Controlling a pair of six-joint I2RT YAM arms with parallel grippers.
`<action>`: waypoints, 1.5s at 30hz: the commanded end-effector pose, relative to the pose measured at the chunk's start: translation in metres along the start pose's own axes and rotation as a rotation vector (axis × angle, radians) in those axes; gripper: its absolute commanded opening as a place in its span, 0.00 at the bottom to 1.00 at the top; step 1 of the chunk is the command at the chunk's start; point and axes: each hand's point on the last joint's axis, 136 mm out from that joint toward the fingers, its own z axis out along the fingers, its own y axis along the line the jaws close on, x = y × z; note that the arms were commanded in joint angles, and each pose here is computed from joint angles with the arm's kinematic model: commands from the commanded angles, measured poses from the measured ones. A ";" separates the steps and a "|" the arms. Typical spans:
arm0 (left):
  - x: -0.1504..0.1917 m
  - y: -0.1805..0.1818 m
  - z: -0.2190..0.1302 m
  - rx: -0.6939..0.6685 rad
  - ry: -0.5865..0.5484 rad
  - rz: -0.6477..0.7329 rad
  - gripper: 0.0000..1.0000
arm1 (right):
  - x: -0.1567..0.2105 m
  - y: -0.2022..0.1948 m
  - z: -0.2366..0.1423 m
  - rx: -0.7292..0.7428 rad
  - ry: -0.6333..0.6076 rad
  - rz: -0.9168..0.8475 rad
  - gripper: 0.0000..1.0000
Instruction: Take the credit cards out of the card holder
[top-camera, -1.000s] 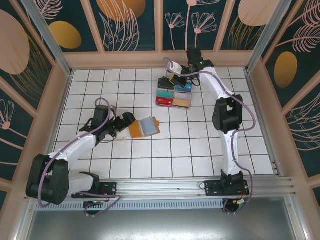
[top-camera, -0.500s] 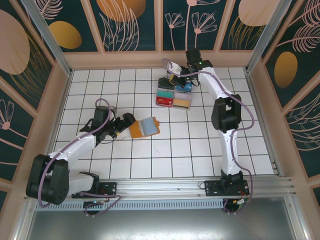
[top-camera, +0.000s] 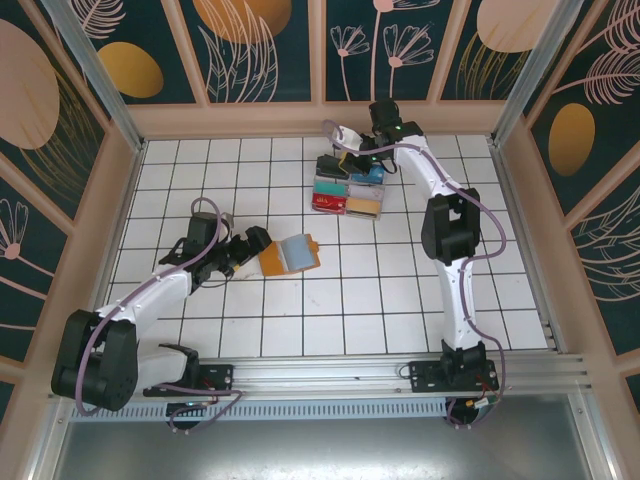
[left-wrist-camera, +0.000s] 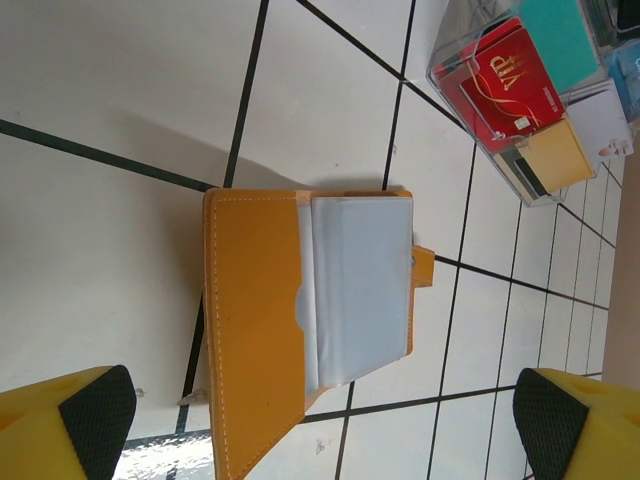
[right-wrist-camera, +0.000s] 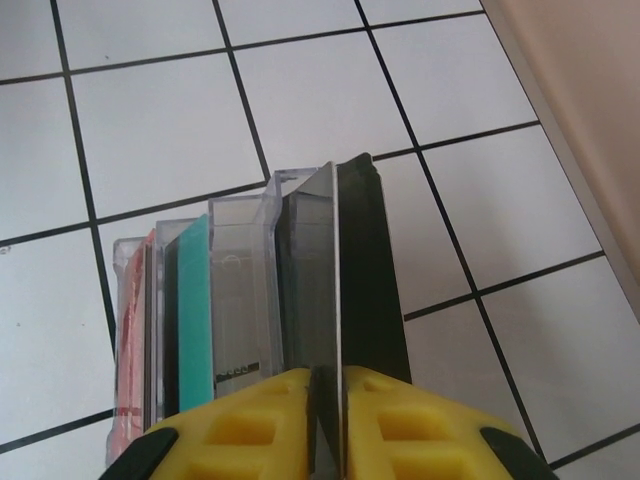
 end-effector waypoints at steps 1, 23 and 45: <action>-0.003 -0.003 -0.005 0.018 -0.022 0.004 0.99 | -0.009 -0.011 0.001 0.050 -0.006 -0.024 0.19; -0.042 0.004 -0.037 -0.153 -0.221 0.037 0.99 | -0.088 -0.034 -0.117 0.315 -0.275 0.257 0.44; -0.161 0.007 -0.160 -0.597 -0.972 0.271 0.99 | 0.115 0.043 -0.329 1.197 -0.484 1.008 0.99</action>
